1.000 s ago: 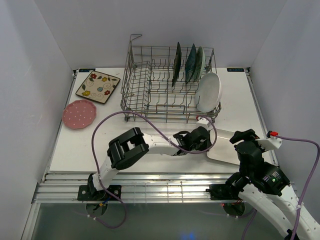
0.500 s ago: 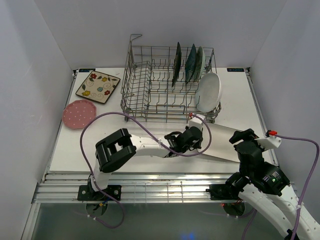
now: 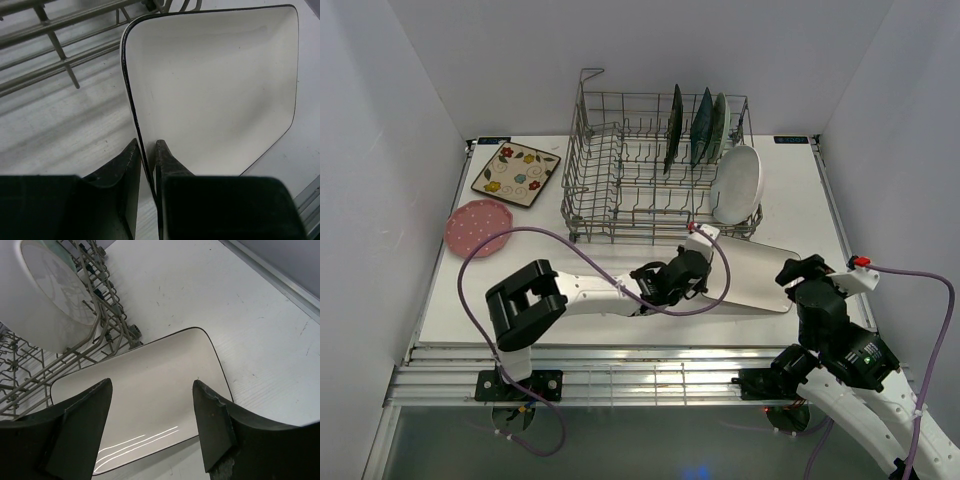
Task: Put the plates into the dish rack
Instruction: Pick up the plate at the center of the board.
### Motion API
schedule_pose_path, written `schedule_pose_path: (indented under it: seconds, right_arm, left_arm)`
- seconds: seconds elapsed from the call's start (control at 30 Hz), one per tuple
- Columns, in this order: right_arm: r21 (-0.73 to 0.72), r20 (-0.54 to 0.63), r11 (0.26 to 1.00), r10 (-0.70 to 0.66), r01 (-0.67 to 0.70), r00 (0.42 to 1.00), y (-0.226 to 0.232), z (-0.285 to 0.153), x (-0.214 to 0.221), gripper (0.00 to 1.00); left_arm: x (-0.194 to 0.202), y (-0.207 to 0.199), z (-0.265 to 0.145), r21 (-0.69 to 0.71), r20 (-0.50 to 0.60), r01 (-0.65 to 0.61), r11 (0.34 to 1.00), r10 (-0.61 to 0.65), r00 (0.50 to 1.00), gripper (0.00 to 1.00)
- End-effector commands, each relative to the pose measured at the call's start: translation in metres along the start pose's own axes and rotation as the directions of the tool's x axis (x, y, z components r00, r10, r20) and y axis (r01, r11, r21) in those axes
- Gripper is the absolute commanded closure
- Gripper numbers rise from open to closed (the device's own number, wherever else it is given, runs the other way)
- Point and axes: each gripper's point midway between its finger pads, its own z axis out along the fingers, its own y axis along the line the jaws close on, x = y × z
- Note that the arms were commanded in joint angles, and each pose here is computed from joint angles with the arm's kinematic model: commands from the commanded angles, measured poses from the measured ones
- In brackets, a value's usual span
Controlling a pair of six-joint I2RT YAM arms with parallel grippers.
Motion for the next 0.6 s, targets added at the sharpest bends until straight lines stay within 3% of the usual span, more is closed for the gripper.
schedule_pose_path:
  seconds: [0.0,0.23,0.57]
  right_arm:
    - [-0.033,0.022,0.999,0.009,-0.008,1.000,0.011,0.001,-0.008,0.29]
    - [-0.045,0.019,0.999,0.002,-0.001,1.000,0.014,0.002,-0.005,0.28]
    - [-0.099,0.007,0.994,-0.052,0.052,0.999,0.028,0.006,0.001,0.28]
  left_arm:
    - [-0.042,0.023,-0.016,-0.061,0.096,-0.063,0.996,0.069,0.993,1.00]
    - [-0.043,0.033,-0.030,0.007,0.081,-0.176,0.984,0.175,0.981,1.00]
    - [-0.074,0.034,-0.068,0.164,0.161,-0.266,0.950,0.240,0.957,1.00]
